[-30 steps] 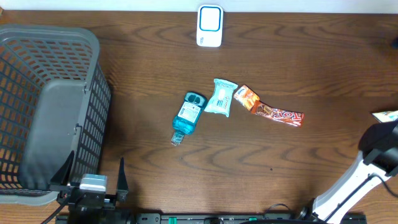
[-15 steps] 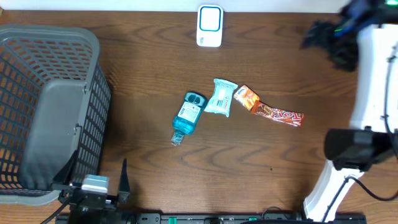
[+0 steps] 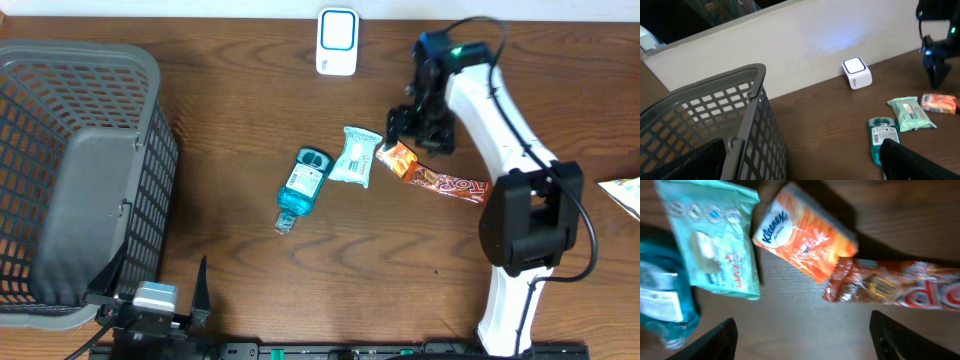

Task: Scan the item barcode
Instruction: 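Move the right gripper over the orange Kleenex tissue pack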

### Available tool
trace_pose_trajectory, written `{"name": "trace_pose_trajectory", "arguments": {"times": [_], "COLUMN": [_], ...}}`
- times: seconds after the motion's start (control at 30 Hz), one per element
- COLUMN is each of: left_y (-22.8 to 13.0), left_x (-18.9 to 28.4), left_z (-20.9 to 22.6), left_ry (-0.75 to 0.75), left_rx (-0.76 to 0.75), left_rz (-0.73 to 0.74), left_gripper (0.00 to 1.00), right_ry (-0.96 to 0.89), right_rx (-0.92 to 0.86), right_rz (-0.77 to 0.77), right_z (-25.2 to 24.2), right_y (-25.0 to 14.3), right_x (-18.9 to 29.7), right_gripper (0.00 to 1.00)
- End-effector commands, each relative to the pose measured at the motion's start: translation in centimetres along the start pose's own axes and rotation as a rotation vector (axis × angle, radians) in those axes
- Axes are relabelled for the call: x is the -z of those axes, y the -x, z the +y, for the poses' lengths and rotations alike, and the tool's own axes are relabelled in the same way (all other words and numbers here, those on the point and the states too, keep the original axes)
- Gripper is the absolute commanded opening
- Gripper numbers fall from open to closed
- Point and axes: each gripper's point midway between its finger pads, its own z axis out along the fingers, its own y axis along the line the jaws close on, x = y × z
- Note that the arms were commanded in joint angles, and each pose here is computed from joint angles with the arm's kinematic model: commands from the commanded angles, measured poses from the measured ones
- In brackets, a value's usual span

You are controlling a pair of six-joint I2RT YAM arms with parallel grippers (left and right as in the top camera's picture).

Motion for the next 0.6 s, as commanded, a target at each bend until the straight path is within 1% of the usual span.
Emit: {"name": "trace_pose_trajectory", "arguments": {"times": [0.0,0.2,0.23,0.4,0.47,0.57], "left_y": [0.0,0.0,0.0,0.0,0.0,0.0], "left_x": [0.0,0.0,0.0,0.0,0.0,0.0], "left_z": [0.2,0.2,0.2,0.2,0.2,0.2], "left_ry": [0.009,0.009,0.009,0.009,0.009,0.009], "left_rx": [-0.017,-0.017,-0.017,-0.017,-0.017,-0.017], "left_rz": [0.001,0.001,0.001,0.001,0.001,0.001], "left_gripper": [0.98,0.98,0.98,0.98,0.98,0.98], "right_ry": [0.003,0.023,0.018,-0.008,-0.007,-0.006], "right_rx": [0.001,0.004,0.005,0.011,0.011,0.011], "right_rz": [0.021,-0.035,-0.047,-0.093,-0.101,-0.103], "right_z": [-0.2,-0.7,-0.8,-1.5,-1.6,-1.7], "right_y": [-0.5,0.8,1.0,1.7,1.8,1.8], "right_x": [-2.1,-4.6,-5.0,-6.2,-6.6,-6.9], "right_gripper": [0.75,0.68,0.65,0.59,0.59,0.61]}}
